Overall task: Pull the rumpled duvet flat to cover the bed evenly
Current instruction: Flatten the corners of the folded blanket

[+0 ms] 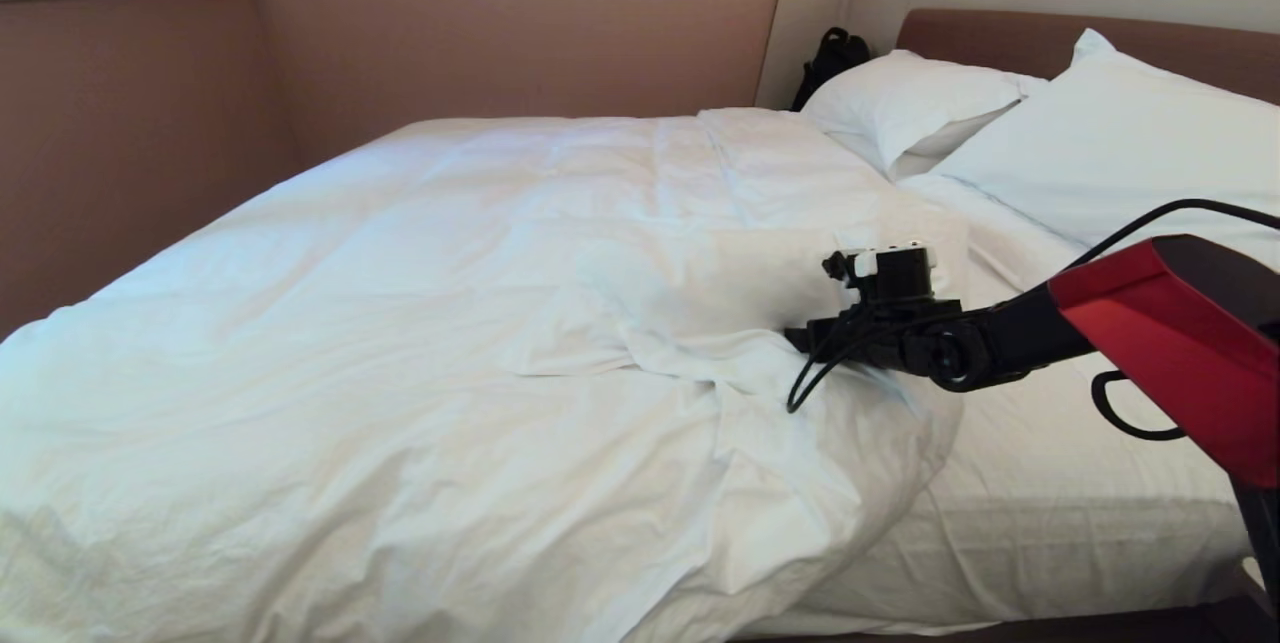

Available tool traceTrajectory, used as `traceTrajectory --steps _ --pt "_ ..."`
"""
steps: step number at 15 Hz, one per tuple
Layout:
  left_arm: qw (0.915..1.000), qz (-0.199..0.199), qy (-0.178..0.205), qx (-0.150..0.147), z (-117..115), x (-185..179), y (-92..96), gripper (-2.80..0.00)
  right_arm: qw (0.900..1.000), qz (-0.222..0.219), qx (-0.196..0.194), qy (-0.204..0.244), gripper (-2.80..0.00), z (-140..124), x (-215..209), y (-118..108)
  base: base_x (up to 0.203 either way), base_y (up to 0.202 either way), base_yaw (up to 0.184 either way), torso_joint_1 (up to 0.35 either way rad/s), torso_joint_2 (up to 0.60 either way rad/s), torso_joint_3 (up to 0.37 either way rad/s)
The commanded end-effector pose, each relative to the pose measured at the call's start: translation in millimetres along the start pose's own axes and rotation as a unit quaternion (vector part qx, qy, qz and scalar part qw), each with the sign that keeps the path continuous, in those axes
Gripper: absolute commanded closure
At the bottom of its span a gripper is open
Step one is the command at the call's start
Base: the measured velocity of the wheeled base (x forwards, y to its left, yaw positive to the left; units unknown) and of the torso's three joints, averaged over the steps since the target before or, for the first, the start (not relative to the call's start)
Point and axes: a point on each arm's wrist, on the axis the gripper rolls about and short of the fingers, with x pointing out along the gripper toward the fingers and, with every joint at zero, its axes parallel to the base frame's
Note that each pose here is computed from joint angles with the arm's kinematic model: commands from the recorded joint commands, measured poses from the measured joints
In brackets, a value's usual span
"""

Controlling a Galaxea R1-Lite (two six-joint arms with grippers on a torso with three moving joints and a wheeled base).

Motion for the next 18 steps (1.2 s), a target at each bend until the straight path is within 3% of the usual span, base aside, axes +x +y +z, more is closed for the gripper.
traceTrajectory --steps 1,9,10,16,18 --pt "1.0000 0.000 0.000 0.000 -0.1 0.0 0.0 0.00 0.999 0.010 0.019 0.032 -2.80 -10.0 10.9 -7.5 0.000 0.000 0.000 0.000 0.00 0.000" --pt "1.0000 0.000 0.000 0.000 -0.1 0.0 0.0 0.00 0.998 0.015 0.027 0.052 -2.80 -13.0 13.5 -10.2 0.000 0.000 0.000 0.000 0.00 0.000" --pt "1.0000 0.000 0.000 0.000 -0.1 0.0 0.0 0.00 0.998 0.015 0.028 0.050 0.00 -12.3 13.1 -10.3 0.000 0.000 0.000 0.000 0.00 0.000" --pt "1.0000 0.000 0.000 0.000 -0.1 0.0 0.0 0.00 0.999 0.014 0.039 0.035 0.00 0.2 2.5 -11.0 0.000 0.000 0.000 0.000 0.00 0.000" --pt "1.0000 0.000 0.000 0.000 -0.1 0.0 0.0 0.00 0.999 0.015 0.049 0.007 0.00 23.6 -21.0 -12.5 0.000 0.000 0.000 0.000 0.00 0.000"
